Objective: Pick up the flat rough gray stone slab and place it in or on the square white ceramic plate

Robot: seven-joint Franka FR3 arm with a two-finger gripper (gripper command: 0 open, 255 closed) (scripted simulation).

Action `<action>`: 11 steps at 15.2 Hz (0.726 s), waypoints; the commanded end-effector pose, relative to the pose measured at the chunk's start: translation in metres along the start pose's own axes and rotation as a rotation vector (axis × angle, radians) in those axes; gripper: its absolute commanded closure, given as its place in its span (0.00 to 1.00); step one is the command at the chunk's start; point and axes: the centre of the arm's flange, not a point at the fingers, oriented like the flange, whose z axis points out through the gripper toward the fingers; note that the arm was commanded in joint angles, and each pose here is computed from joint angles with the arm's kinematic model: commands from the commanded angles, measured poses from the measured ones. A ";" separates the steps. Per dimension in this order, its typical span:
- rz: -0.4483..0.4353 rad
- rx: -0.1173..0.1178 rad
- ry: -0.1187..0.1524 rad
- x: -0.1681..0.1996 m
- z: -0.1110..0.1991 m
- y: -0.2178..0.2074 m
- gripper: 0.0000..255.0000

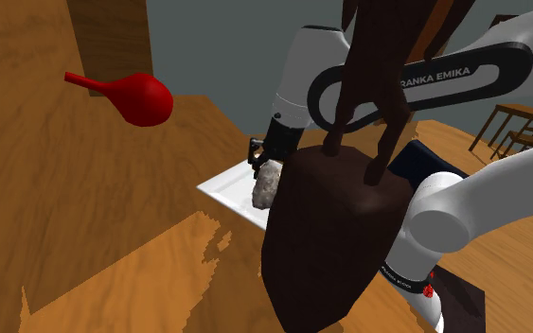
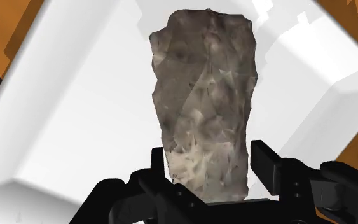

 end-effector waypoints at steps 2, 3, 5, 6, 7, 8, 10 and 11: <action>0.000 0.000 0.000 0.000 0.002 0.000 1.00; 0.000 0.000 0.000 0.000 0.002 0.000 1.00; 0.000 0.000 0.000 0.000 0.002 0.000 1.00; 0.000 0.000 0.000 0.000 0.002 0.000 1.00; 0.000 0.000 0.000 0.000 0.002 0.000 0.00; 0.000 0.000 0.000 0.000 0.002 0.000 0.00; 0.000 0.000 0.000 -0.001 0.002 0.001 0.00; 0.000 0.000 0.000 -0.001 0.002 0.000 0.00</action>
